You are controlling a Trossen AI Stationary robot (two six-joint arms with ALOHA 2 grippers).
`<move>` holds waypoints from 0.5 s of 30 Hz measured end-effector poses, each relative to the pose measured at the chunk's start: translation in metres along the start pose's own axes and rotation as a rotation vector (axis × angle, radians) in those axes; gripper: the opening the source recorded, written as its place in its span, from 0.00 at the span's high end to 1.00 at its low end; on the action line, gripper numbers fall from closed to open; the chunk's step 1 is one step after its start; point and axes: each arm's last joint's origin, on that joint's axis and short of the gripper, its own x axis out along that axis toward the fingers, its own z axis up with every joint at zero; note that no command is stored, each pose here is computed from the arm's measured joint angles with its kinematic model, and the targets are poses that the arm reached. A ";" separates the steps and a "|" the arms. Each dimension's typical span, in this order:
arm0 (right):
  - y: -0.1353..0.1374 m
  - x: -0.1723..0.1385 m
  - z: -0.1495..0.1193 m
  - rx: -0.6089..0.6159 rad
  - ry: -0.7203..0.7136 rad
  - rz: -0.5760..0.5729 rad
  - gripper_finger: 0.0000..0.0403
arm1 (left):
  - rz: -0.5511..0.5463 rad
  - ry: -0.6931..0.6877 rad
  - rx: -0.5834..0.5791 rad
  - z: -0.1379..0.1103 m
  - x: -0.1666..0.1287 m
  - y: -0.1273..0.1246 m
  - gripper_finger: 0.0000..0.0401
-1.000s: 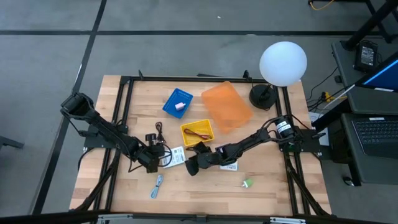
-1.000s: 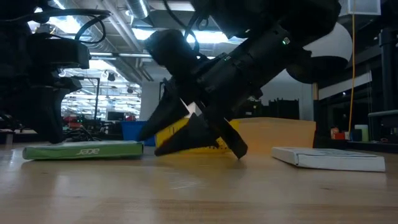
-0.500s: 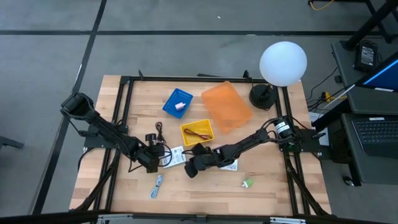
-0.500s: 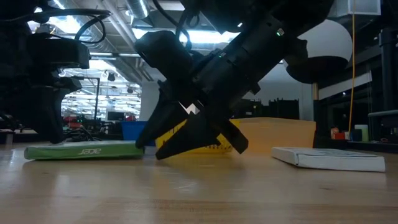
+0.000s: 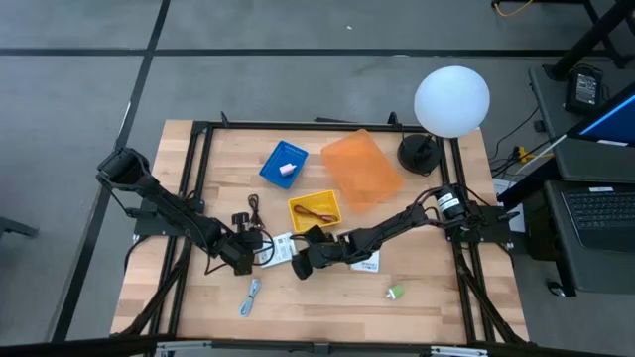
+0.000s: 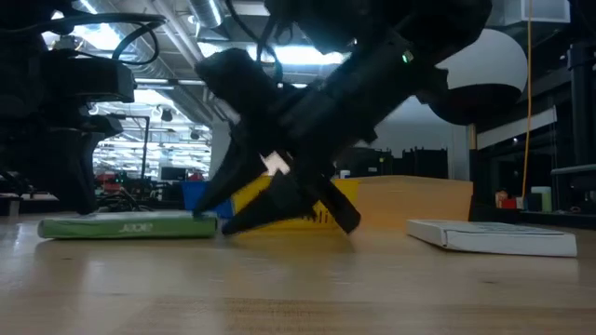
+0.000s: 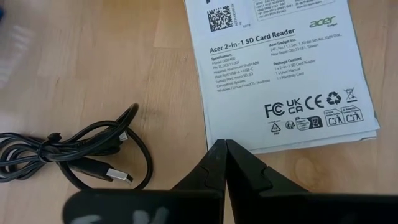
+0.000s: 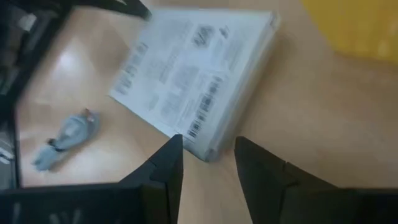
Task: Pick and place items into bin
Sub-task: Put the white card reader box into the orange bin
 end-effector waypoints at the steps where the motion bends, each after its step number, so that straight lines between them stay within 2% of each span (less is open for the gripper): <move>1: -0.002 0.003 -0.002 0.010 0.001 -0.005 0.69 | 0.001 -0.001 -0.001 0.000 0.000 0.000 1.00; 6: -0.006 0.014 -0.006 0.019 0.004 0.029 0.69 | 0.008 -0.014 -0.005 -0.006 0.004 0.002 1.00; 11: -0.006 0.015 -0.006 0.015 0.006 0.046 0.69 | 0.012 -0.024 -0.064 -0.014 0.010 0.006 1.00; 15: -0.003 0.015 -0.005 0.011 0.009 0.092 0.69 | 0.010 -0.032 -0.061 -0.014 0.010 0.006 0.99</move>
